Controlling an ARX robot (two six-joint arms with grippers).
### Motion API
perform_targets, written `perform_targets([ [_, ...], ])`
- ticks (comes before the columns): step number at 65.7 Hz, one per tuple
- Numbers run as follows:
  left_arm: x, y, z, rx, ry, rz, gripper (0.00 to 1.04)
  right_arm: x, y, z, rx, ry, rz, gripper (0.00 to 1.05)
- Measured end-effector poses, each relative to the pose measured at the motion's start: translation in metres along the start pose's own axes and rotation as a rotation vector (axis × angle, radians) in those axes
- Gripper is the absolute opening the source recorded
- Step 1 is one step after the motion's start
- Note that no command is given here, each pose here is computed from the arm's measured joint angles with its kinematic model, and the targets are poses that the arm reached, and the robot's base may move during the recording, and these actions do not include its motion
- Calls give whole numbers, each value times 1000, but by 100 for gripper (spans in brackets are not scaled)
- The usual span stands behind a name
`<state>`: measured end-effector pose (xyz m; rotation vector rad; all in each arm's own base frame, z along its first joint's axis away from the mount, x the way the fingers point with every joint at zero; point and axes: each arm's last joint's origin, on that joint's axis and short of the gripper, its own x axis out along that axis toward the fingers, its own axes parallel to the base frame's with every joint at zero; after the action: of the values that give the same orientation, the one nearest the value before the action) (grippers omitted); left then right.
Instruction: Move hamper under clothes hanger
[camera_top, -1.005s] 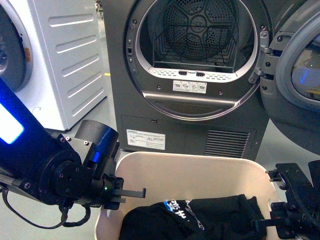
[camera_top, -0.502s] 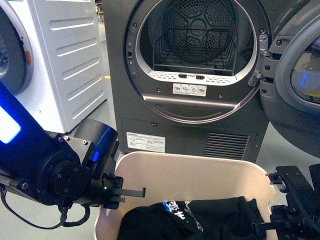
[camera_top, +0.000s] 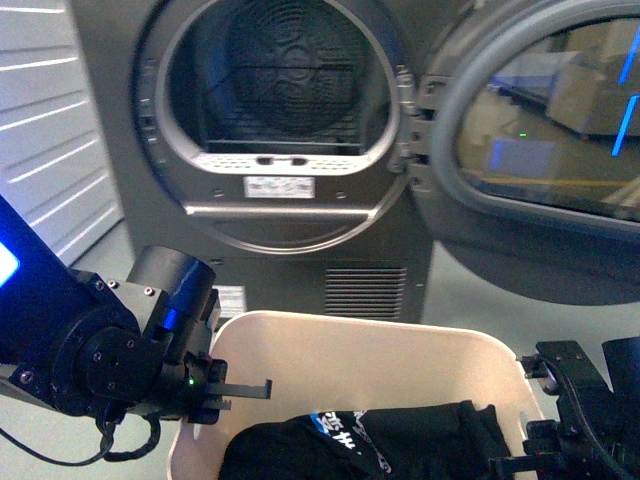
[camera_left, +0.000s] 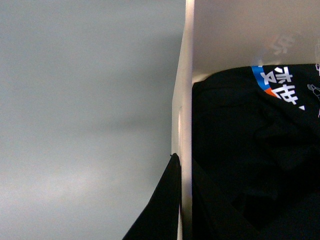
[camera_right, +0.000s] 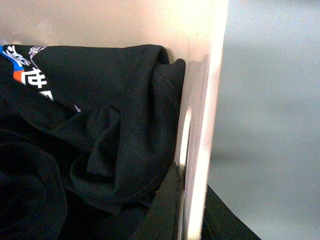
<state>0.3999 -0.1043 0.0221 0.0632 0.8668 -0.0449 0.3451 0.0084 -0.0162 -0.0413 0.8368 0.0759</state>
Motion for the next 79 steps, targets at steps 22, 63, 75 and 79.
perform_targets([
  [22,-1,-6,0,10,-4,-11,4,0,-4,-1,6,0,-14,4],
  [63,-1,-4,0,7,-3,-7,4,0,-3,-1,4,1,-11,4],
  [75,-1,-4,0,7,-2,-6,4,0,-3,-1,4,1,-11,4],
  [79,-1,-4,0,7,-5,-7,4,0,-3,-1,5,1,-11,4],
])
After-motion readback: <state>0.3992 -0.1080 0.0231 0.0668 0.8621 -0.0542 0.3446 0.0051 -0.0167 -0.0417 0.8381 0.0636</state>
